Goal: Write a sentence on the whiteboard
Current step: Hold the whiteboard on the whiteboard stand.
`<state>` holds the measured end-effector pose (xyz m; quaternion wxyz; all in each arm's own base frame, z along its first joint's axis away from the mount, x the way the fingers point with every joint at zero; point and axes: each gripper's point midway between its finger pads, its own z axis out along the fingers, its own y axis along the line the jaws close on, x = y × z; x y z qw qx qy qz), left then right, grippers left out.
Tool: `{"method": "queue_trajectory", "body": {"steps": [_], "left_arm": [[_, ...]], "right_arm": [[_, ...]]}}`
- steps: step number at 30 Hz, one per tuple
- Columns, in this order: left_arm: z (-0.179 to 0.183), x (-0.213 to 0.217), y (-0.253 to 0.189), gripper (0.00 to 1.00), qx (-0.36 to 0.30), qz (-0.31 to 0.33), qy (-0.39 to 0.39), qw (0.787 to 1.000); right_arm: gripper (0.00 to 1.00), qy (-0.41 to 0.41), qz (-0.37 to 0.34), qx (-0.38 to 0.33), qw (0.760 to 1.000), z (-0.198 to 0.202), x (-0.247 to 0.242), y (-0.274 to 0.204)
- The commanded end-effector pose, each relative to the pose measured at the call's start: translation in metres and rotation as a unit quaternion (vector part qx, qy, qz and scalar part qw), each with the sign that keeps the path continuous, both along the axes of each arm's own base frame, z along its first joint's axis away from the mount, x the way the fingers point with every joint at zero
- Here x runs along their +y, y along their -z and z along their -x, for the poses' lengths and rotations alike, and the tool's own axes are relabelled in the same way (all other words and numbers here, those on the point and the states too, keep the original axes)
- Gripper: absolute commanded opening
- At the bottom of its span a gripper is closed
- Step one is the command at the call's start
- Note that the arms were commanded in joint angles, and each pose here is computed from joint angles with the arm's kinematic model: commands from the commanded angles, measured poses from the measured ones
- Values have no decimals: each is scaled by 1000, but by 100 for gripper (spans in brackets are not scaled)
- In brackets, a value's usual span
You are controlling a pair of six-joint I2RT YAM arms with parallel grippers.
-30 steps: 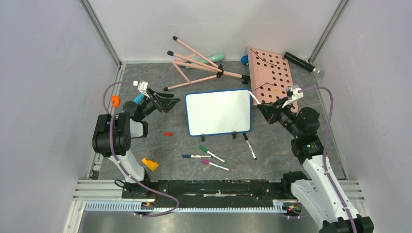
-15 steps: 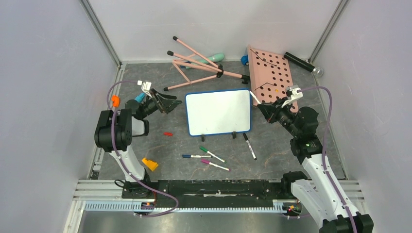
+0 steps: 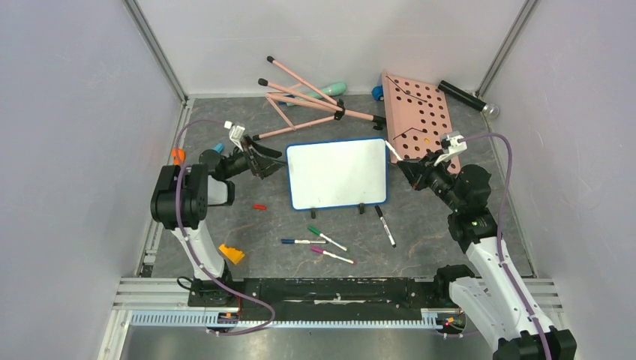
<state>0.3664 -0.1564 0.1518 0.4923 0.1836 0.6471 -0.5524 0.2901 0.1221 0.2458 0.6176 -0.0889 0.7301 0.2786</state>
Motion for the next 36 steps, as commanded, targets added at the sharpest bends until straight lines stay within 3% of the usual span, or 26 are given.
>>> {"method": "queue_trajectory", "body": {"steps": [1, 11, 17, 20, 23, 28, 29, 33, 36], "left_arm": [[7, -14, -8, 100, -69, -21, 54, 996], [15, -31, 4, 97, -51, -19, 85, 995], [13, -43, 13, 87, -45, -22, 120, 991], [15, -43, 18, 89, -51, -26, 114, 992], [18, -43, 20, 99, -59, -30, 111, 992], [19, -47, 18, 100, -57, -28, 123, 990], [19, -48, 18, 95, -56, -28, 123, 990], [21, -50, 20, 47, -60, -29, 125, 990], [24, -52, 20, 32, -66, -32, 129, 989]], "right_arm": [[0, 0, 10, -33, 999, -2, 1, -19], [0, 9, 39, -26, 999, 0, 2, -10], [0, 9, 42, -29, 999, 0, 3, -11], [0, 5, 40, -28, 999, -1, 5, -10], [0, 4, 38, -31, 999, 0, 6, -12], [0, 1, 39, -31, 999, 1, 7, -12], [0, -1, 39, -32, 999, 1, 8, -13], [0, 1, 41, -32, 999, 2, 7, -11], [0, 0, 40, -31, 999, 3, 7, -10]]}}
